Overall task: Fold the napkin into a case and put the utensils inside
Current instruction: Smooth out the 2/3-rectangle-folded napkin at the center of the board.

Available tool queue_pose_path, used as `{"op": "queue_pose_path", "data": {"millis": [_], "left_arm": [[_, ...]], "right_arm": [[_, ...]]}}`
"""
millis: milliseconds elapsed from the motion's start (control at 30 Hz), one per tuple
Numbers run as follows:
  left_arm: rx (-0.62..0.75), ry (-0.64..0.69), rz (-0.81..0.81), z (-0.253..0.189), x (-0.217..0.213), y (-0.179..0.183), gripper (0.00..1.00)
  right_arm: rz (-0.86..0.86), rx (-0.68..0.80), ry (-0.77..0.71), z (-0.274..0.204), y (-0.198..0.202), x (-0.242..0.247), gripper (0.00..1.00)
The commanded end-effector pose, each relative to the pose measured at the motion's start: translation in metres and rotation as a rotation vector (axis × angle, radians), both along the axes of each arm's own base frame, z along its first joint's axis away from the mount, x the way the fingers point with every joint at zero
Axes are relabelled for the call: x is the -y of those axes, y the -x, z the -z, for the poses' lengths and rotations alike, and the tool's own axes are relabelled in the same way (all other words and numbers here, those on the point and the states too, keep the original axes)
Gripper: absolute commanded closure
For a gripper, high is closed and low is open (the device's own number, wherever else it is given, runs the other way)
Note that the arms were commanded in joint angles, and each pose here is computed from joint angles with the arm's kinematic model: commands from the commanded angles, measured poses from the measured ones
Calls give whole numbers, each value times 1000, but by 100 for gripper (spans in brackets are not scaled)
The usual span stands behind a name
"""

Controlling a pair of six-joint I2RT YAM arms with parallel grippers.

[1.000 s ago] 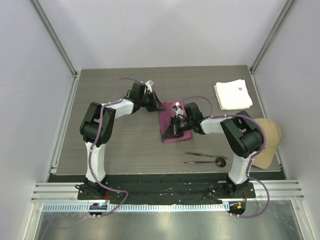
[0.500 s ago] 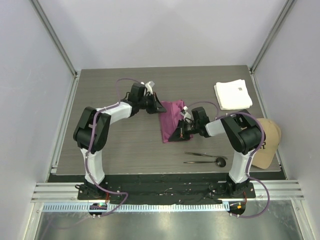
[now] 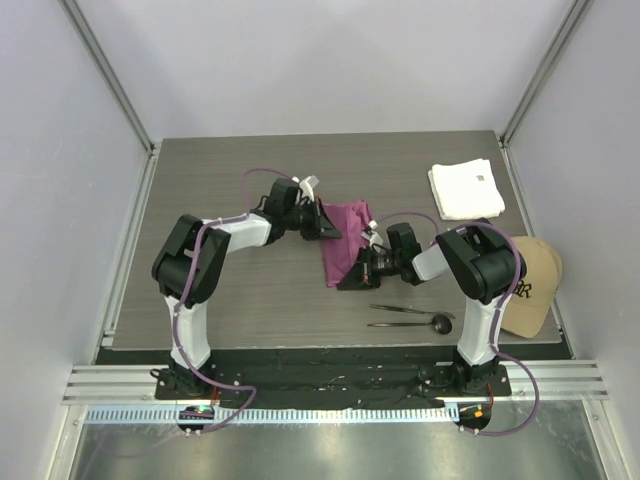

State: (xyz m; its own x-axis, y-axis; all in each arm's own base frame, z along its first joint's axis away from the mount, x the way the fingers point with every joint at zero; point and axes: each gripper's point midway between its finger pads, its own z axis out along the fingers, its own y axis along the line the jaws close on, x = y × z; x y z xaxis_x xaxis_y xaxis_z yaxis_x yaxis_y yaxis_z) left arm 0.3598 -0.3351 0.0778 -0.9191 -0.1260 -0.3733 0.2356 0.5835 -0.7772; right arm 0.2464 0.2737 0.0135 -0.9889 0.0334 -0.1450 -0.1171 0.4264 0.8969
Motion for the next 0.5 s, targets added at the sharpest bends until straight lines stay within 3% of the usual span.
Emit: {"op": "queue_pose_path", "data": {"millis": [0, 267, 467], "left_arm": [[28, 117, -32, -8, 1, -39, 100], [-8, 154, -69, 20, -1, -73, 100], [-88, 49, -239, 62, -37, -104, 100]], "right_arm": [[53, -3, 44, 15, -7, 10, 99], [57, 14, 46, 12, -25, 15, 99], [53, 12, 71, 12, -27, 16, 99]]}}
